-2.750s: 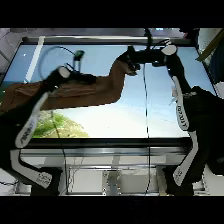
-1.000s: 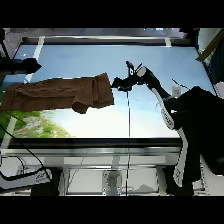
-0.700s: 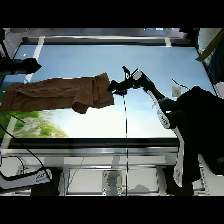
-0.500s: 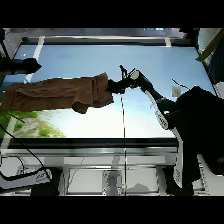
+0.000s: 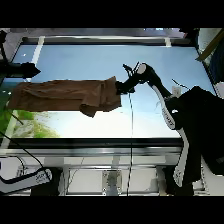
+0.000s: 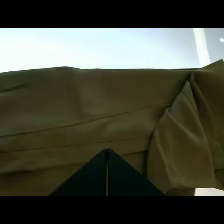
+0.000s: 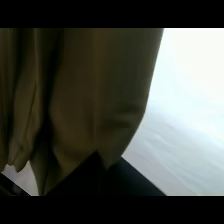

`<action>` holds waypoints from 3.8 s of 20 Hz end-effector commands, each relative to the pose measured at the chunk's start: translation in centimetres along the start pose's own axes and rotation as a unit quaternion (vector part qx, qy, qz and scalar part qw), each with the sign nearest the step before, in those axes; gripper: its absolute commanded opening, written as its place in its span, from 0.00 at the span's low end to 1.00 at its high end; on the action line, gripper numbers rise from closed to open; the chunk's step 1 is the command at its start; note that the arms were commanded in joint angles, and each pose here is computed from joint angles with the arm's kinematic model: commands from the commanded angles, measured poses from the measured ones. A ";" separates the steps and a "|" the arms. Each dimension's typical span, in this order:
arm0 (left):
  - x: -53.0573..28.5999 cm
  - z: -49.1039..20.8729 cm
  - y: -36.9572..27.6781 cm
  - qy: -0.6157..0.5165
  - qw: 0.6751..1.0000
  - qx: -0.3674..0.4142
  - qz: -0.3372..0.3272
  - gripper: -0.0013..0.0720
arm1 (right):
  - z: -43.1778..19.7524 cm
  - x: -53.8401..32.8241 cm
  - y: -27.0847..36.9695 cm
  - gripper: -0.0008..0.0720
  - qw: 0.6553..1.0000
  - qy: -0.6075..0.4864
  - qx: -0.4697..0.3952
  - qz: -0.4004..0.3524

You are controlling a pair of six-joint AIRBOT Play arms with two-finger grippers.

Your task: Fold the clothes and pants, and hang the long-sleeved shirts on hangers.

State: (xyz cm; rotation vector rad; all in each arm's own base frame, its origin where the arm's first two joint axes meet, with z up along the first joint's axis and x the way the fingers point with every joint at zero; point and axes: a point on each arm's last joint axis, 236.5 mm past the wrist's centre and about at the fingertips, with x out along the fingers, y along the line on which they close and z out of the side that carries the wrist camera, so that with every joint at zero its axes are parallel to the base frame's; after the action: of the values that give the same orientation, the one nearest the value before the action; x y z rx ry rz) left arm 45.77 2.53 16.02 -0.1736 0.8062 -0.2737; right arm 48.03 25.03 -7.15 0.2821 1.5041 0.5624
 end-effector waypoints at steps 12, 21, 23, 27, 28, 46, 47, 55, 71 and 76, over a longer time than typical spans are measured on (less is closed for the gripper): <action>0.9 -6.9 -22.1 0.090 0.963 0.186 -0.171 0.04 | -24.1 -6.0 -12.2 0.03 0.985 0.046 0.101 -0.134; 14.7 -27.9 -37.2 0.272 0.898 0.305 -0.162 0.74 | -20.3 -6.2 -12.0 0.06 0.989 -0.034 0.068 -0.126; 14.8 -29.5 -40.4 0.266 0.907 0.269 -0.188 0.76 | -20.2 -6.2 -12.1 0.06 0.990 -0.034 0.050 -0.129; 15.9 -28.5 -45.1 0.193 0.929 0.226 -0.221 0.77 | -19.9 -6.2 -12.2 0.06 0.990 -0.039 0.045 -0.131; 16.4 -28.4 -45.3 0.188 0.933 0.213 -0.220 0.77 | -19.9 -6.2 -12.1 0.06 0.990 -0.040 0.045 -0.131; 20.8 -30.5 -41.7 0.208 0.881 0.421 -0.048 0.74 | -19.7 -6.2 -12.2 0.06 0.990 -0.043 0.030 -0.133; 20.9 -30.5 -40.9 0.218 0.881 0.419 -0.039 0.64 | -19.6 -6.2 -12.2 0.06 0.990 -0.043 0.026 -0.133; 19.7 -21.2 -36.1 0.162 0.897 0.411 0.028 0.04 | -19.6 -6.2 -12.2 0.06 0.990 -0.042 0.021 -0.133; 20.7 -10.6 -24.3 0.120 0.938 0.310 0.104 0.87 | -18.3 -6.2 -11.4 0.86 0.991 -0.070 0.037 -0.112; 17.0 -13.6 -18.6 0.239 0.919 0.268 0.161 0.87 | -15.2 -8.7 -11.0 0.86 0.986 -0.108 0.016 -0.124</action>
State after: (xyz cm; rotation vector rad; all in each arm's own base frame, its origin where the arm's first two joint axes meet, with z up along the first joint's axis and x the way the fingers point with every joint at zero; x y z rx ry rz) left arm 46.27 -24.05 0.49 0.5604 1.0427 -0.2717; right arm 33.59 9.14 -7.63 0.1833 1.3593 0.3048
